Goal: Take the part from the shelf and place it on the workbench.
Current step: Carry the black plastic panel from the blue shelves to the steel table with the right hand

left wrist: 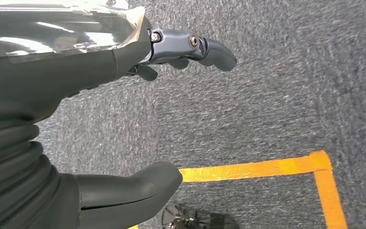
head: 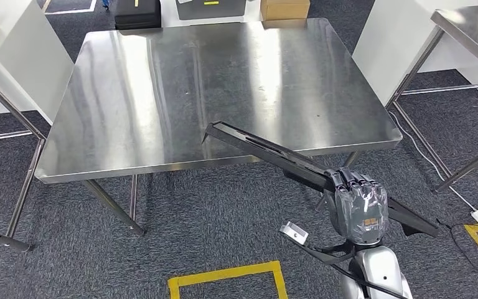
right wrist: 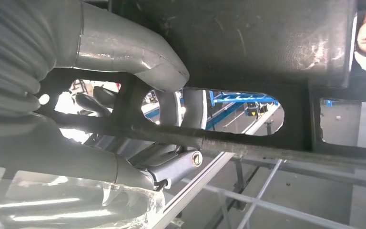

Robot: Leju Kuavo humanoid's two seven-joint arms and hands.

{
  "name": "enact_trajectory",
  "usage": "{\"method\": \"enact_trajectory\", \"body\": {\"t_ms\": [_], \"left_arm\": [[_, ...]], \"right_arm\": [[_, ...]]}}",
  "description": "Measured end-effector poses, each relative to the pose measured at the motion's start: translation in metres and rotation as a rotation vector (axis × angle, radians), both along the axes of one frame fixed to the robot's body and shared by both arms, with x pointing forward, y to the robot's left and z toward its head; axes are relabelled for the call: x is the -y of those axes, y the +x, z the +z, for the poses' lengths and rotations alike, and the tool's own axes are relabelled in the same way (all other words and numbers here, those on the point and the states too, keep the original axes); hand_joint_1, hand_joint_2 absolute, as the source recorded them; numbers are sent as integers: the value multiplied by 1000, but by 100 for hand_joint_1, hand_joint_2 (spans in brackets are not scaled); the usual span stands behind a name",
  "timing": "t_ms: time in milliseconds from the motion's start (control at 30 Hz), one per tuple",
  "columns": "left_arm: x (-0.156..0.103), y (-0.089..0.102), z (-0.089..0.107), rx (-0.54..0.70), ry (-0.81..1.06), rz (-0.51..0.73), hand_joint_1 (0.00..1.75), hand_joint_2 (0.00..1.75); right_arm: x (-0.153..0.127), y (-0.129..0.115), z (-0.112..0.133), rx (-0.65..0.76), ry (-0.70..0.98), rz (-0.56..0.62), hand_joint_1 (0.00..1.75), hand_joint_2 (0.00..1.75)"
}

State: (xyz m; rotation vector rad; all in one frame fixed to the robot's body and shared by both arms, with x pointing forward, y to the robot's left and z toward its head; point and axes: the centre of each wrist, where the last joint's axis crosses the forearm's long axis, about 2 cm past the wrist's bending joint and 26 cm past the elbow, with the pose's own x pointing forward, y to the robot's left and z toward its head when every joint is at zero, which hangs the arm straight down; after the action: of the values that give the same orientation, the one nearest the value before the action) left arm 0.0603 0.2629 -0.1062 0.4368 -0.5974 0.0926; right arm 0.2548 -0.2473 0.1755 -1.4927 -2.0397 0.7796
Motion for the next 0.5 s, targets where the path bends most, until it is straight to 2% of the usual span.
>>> {"method": "enact_trajectory", "body": {"t_ms": [500], "left_arm": [[0, -1, 0, -6, -1, 8, 0, 175]], "right_arm": [[0, -2, -2, -17, 13, -15, 175, 175]]}}
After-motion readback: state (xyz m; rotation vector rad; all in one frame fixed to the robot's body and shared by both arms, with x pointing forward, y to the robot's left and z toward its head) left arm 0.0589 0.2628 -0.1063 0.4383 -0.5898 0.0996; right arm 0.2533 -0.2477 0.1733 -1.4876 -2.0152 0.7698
